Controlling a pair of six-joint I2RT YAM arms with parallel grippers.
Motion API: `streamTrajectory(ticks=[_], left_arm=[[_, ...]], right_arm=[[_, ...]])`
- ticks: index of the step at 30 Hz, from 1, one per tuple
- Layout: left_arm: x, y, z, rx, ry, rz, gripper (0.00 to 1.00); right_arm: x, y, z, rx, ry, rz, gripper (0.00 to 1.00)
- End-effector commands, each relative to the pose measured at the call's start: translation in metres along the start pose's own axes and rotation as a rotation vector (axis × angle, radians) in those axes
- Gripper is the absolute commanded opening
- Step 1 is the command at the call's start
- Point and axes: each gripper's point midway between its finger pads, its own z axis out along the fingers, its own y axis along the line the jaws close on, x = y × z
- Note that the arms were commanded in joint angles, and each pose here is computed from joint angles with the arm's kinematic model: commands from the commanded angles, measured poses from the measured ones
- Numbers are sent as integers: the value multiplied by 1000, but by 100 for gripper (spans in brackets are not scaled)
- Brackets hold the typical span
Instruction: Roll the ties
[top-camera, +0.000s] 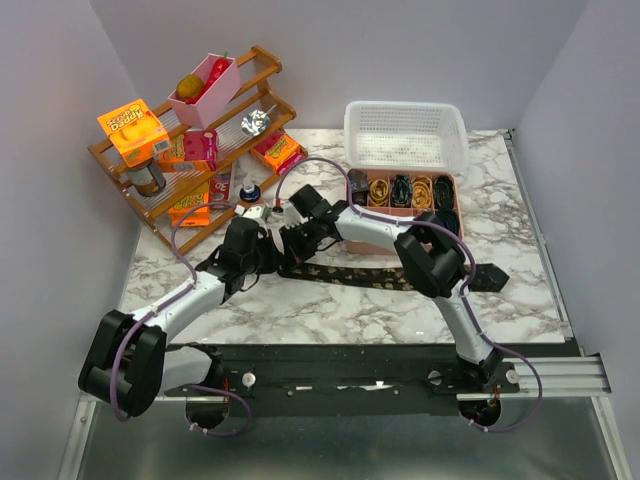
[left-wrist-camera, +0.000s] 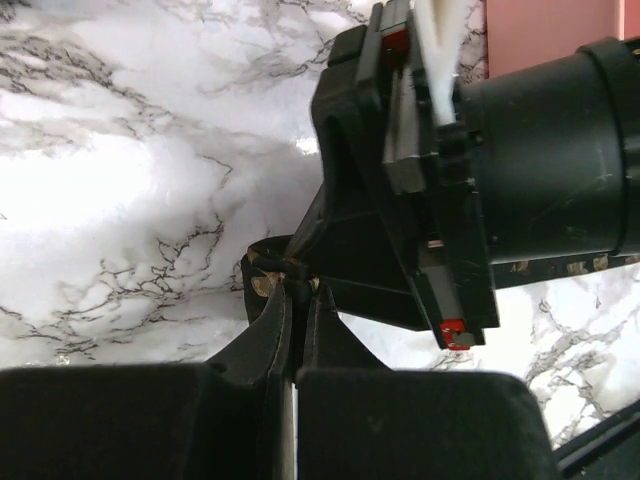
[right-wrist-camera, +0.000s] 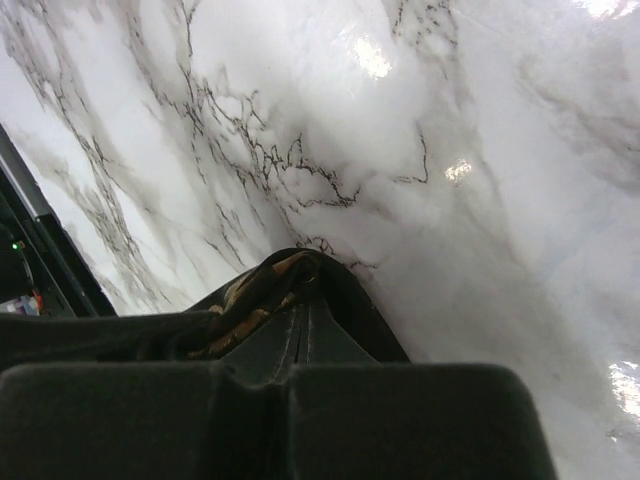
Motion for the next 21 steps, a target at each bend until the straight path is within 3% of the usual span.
streamTrajectory(ticks=[1,15,21], left_arm=[[-6,-7,2,-46,3,42,0],[-3,0,2,-106,28,57,0],[-10,23,-8,-258,17,40,0]], right_arm=[[2,1,10,-15,18,10,1],[2,8,5,-42,18,1,1],[-10,12,-14,8,-28,-39,1]])
